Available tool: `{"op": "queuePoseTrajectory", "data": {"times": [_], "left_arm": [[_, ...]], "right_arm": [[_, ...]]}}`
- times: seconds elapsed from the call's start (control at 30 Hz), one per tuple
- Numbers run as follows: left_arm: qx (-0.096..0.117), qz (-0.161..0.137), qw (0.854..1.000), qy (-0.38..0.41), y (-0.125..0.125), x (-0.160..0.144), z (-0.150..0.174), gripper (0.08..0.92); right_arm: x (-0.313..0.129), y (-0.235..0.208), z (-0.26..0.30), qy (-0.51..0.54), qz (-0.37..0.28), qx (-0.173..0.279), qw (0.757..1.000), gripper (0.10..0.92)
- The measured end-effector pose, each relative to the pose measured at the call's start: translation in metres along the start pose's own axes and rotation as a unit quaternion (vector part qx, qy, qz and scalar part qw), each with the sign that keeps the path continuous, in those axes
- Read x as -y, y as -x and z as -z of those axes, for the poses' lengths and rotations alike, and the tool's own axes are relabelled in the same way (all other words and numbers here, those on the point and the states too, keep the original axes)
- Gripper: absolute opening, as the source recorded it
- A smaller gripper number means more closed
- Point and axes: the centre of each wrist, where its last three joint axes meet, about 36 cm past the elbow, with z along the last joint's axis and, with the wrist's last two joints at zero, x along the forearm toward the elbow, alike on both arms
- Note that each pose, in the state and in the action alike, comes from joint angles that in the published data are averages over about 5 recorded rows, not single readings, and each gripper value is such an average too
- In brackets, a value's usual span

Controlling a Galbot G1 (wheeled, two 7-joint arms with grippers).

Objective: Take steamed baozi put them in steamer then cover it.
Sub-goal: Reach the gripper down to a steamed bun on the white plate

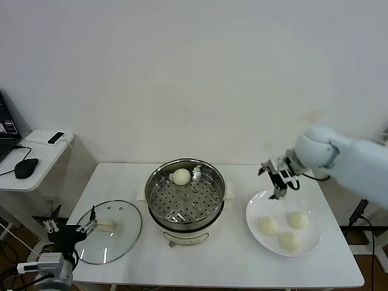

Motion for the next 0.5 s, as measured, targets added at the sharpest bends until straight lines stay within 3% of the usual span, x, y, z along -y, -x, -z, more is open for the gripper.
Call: {"op": "queuePoseTrajectory", "data": {"times": [0.5], "left_arm": [[-0.006, 0.004, 1.0, -0.006, 0.0, 0.003, -0.004, 0.823]], "right_arm": [[-0.036, 0.067, -0.016, 0.027, 0.046, -0.015, 0.998, 0.823]]}}
